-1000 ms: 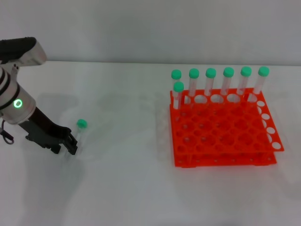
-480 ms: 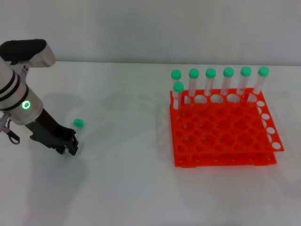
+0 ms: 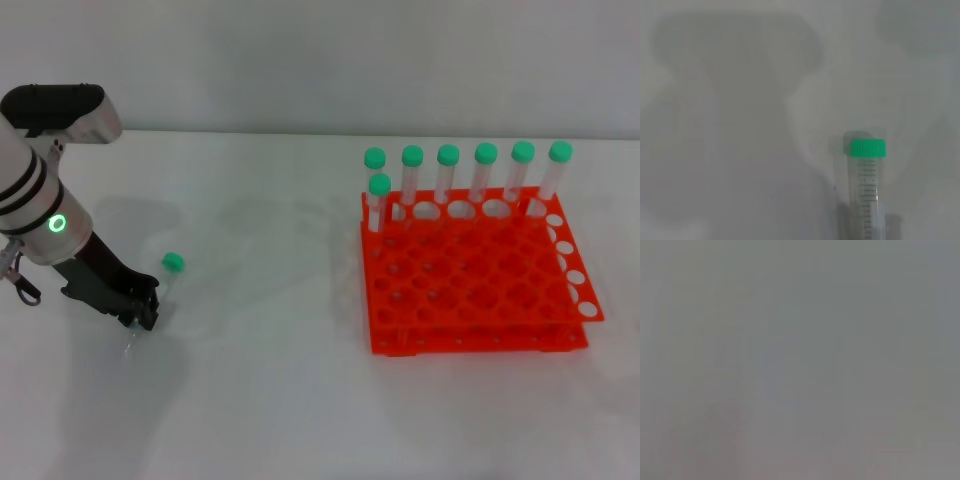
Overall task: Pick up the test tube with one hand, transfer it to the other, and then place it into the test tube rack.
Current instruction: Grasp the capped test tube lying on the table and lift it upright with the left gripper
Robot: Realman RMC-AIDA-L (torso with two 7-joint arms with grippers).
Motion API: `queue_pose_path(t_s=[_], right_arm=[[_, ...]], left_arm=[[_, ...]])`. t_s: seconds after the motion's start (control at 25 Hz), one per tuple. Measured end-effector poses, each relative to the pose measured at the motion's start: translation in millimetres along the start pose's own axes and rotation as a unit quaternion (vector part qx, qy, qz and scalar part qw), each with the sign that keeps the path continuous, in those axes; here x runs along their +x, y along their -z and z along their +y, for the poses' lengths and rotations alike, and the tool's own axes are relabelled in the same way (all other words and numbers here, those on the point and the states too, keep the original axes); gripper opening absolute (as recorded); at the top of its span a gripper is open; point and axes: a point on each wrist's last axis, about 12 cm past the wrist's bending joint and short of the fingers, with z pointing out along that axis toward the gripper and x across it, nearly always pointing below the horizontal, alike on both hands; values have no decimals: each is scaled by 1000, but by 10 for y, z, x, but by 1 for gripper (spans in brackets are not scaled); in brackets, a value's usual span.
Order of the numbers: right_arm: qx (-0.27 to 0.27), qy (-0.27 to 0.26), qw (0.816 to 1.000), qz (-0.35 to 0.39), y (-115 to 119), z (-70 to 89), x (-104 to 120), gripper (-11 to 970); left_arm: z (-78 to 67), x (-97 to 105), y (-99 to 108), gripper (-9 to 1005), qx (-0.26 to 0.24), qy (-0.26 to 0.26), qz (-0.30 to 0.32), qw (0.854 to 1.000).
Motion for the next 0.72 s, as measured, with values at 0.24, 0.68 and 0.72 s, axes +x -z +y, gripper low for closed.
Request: queue_pose_path(t_s=[0.24, 0.68, 0.72], right_arm=[[-3, -5, 1000, -1, -14, 5, 0, 826], [-45, -28, 998, -12, -40, 65, -37, 823], [-60, -35, 997, -15, -56, 78, -51, 823]], left_arm=[[-17, 1, -29, 186, -1, -8, 2, 1000], [39, -147, 246, 186, 49, -65, -103, 991], [38, -147, 280, 186, 59, -78, -124, 987]])
